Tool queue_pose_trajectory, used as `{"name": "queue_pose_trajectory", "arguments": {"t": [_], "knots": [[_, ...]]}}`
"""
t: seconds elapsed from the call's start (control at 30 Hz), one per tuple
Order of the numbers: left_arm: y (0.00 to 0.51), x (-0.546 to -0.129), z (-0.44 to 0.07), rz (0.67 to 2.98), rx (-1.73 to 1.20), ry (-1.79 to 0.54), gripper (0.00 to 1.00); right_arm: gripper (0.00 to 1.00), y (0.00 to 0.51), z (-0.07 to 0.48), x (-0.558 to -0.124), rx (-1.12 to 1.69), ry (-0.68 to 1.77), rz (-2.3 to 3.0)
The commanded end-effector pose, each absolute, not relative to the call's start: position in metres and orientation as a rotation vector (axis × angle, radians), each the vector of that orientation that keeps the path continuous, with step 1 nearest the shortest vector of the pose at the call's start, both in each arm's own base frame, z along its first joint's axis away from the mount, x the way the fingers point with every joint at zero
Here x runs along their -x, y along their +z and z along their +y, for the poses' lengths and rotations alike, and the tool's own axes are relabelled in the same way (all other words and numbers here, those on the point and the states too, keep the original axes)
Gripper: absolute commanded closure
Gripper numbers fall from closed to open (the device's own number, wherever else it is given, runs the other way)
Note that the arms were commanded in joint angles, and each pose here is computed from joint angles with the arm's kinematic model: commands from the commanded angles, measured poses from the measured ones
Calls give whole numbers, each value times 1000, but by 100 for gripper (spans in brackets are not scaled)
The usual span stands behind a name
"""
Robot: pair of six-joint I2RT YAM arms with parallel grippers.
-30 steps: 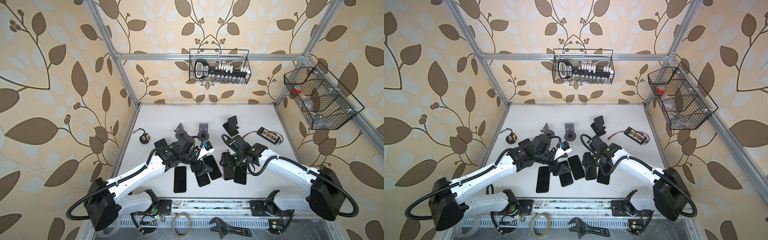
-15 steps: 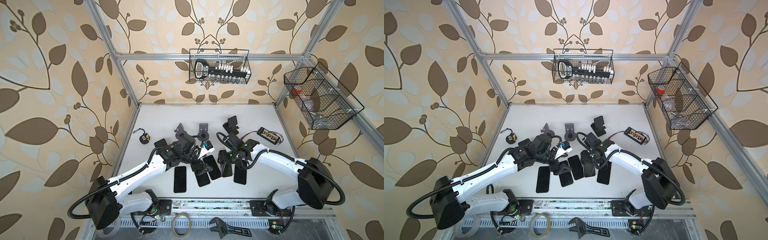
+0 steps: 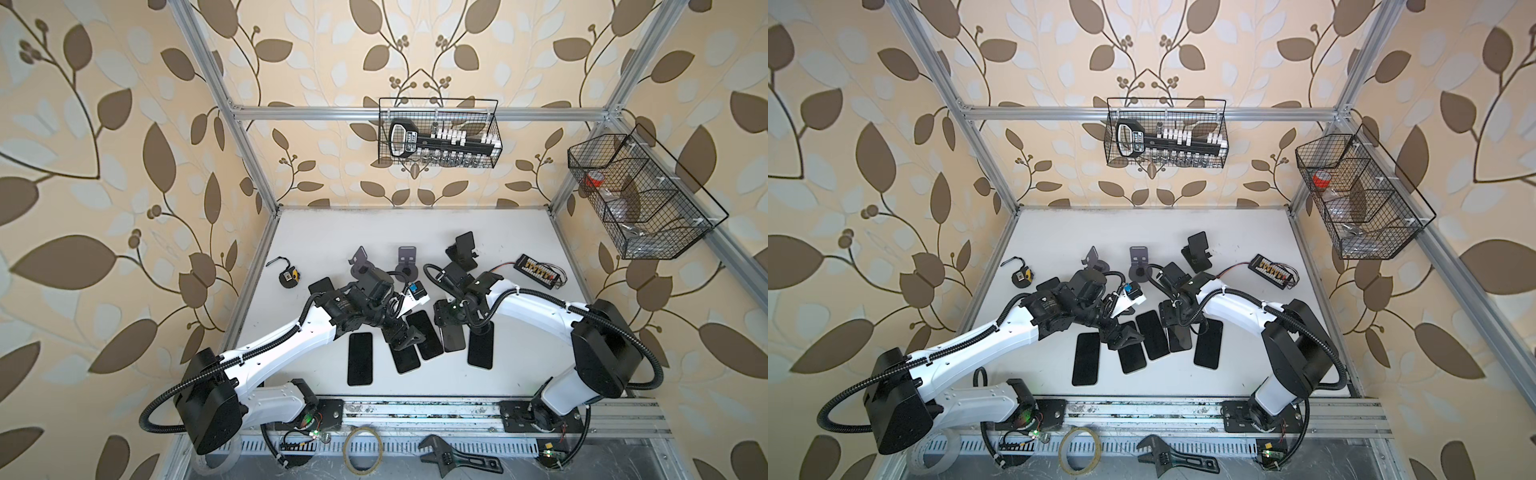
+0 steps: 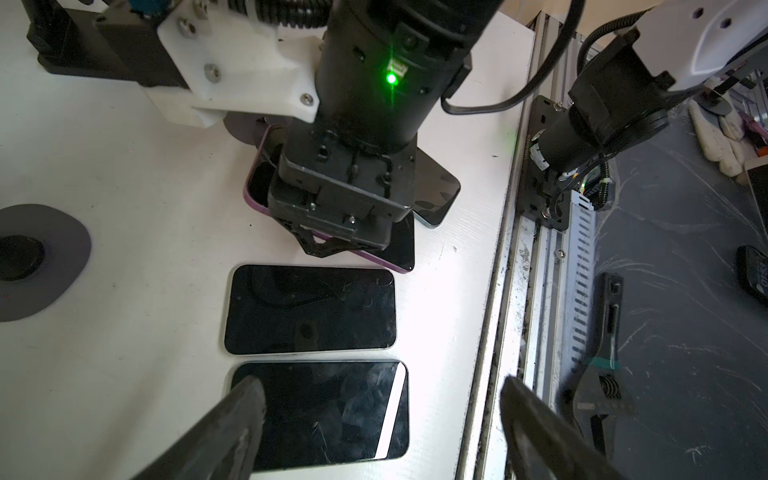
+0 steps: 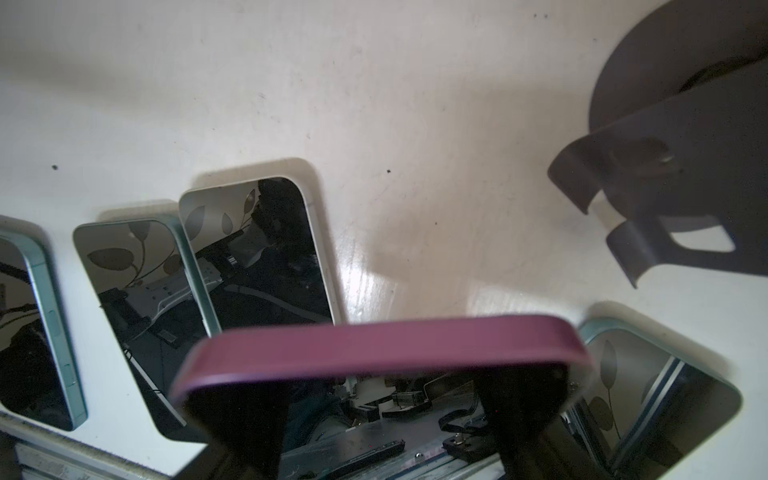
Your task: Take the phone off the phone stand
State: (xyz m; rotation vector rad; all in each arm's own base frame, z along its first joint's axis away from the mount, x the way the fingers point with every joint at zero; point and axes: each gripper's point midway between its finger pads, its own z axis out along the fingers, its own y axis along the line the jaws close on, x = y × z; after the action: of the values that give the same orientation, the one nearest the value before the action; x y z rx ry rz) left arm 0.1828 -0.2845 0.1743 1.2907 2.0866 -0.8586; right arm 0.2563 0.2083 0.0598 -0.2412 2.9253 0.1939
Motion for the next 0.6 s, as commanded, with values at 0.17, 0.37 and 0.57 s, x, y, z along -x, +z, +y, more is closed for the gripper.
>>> {"name": "queue_pose_trajectory", "arguments": {"t": [0.17,0.37,0.57], "knots": [[192,-187,-290,2043,-1287,-856,11,49,57,205,-266,267,80,2931],[192,-187,-290,2043,-1288,-855,11,49,52,204,-266,268,62,2944],[189,-186,-291,2051,-1294,-850,11,49,46,199,-264,270,20,2957]]}}
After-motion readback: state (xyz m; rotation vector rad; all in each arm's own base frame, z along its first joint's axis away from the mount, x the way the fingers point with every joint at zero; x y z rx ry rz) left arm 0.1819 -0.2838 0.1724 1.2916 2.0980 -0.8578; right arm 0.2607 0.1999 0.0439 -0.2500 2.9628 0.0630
